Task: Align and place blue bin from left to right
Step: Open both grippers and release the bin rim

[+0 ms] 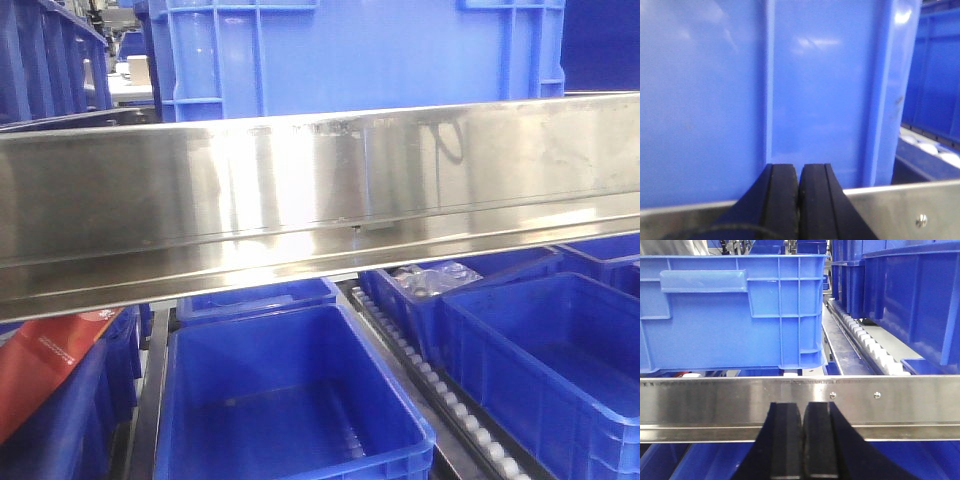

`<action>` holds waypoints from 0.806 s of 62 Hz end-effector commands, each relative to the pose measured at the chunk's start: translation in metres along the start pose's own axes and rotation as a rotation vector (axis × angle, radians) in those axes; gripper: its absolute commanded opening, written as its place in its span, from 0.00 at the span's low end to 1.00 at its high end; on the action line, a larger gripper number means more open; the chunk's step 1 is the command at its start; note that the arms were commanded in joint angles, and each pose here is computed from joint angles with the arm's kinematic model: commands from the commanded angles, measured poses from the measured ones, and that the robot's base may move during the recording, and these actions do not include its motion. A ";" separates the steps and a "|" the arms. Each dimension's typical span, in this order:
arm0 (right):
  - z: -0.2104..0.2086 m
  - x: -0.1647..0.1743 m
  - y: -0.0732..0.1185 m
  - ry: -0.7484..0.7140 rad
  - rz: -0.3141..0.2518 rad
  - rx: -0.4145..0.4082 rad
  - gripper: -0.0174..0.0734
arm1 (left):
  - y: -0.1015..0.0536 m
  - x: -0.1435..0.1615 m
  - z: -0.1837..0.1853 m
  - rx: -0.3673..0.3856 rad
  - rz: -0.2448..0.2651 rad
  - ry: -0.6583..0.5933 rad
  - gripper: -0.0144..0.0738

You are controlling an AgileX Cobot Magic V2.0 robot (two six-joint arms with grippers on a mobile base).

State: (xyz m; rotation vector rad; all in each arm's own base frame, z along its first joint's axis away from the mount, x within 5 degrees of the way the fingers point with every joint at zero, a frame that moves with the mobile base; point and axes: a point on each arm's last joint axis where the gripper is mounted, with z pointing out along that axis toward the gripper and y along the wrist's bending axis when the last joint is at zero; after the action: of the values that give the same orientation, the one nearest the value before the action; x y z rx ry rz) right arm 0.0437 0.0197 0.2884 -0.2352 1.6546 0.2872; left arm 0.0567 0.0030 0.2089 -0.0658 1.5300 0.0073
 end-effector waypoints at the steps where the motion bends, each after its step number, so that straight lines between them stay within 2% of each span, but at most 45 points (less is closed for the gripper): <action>1: -0.001 -0.002 -0.001 -0.029 -0.016 0.008 0.10 | 0.000 -0.003 0.000 0.005 -0.004 -0.034 0.15; 50: -0.001 -0.002 -0.001 -0.029 -0.016 0.008 0.10 | -0.001 -0.003 0.000 0.005 -0.004 -0.037 0.15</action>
State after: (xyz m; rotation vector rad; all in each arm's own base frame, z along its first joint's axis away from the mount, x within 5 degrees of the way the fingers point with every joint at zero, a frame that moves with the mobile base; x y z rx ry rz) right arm 0.0437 0.0197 0.2884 -0.2352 1.6546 0.2872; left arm 0.0567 0.0028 0.2100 -0.0641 1.5182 0.0052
